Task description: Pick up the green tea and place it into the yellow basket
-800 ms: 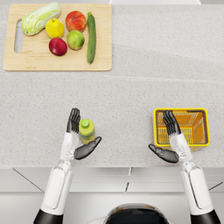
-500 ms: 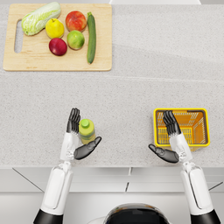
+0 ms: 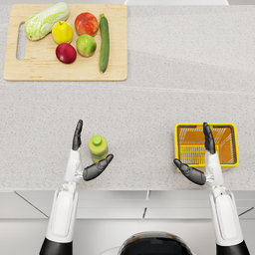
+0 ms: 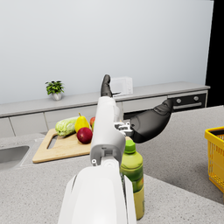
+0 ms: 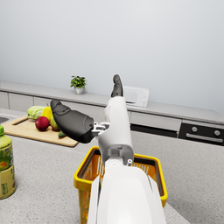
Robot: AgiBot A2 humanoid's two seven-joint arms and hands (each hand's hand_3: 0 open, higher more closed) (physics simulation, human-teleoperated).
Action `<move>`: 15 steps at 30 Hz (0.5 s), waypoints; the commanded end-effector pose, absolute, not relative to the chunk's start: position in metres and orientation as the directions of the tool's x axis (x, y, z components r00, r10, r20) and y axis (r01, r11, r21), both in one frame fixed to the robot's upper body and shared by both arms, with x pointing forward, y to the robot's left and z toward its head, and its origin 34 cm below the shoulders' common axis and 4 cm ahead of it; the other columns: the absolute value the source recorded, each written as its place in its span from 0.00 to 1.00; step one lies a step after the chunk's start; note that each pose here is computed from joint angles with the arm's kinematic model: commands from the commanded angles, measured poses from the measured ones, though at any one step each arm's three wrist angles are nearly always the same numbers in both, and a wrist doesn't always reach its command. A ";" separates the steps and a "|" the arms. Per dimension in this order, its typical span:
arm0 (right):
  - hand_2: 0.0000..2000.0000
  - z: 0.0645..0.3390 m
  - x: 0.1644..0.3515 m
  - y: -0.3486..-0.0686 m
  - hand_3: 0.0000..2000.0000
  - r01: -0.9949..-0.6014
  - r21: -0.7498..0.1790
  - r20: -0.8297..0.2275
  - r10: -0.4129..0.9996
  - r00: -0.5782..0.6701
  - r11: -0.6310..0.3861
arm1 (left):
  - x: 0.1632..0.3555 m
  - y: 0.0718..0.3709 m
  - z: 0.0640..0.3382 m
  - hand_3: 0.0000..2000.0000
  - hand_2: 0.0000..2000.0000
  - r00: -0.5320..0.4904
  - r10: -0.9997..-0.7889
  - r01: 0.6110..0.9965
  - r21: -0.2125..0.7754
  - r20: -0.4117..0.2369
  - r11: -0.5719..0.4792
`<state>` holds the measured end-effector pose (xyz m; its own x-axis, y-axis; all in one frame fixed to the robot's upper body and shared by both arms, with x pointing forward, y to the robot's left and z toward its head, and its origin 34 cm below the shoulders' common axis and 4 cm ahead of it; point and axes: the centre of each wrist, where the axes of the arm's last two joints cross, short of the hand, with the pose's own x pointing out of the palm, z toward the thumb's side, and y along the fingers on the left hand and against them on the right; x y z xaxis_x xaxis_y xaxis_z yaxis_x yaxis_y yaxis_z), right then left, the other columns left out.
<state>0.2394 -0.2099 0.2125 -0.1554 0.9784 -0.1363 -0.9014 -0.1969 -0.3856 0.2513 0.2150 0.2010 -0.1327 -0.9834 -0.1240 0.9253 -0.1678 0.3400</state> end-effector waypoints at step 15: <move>0.00 0.212 0.227 -0.203 0.00 -0.894 -0.398 -0.190 0.972 -0.141 -0.207 | 0.293 0.213 0.077 0.00 0.00 -0.126 -0.980 0.985 -0.134 -0.152 -0.106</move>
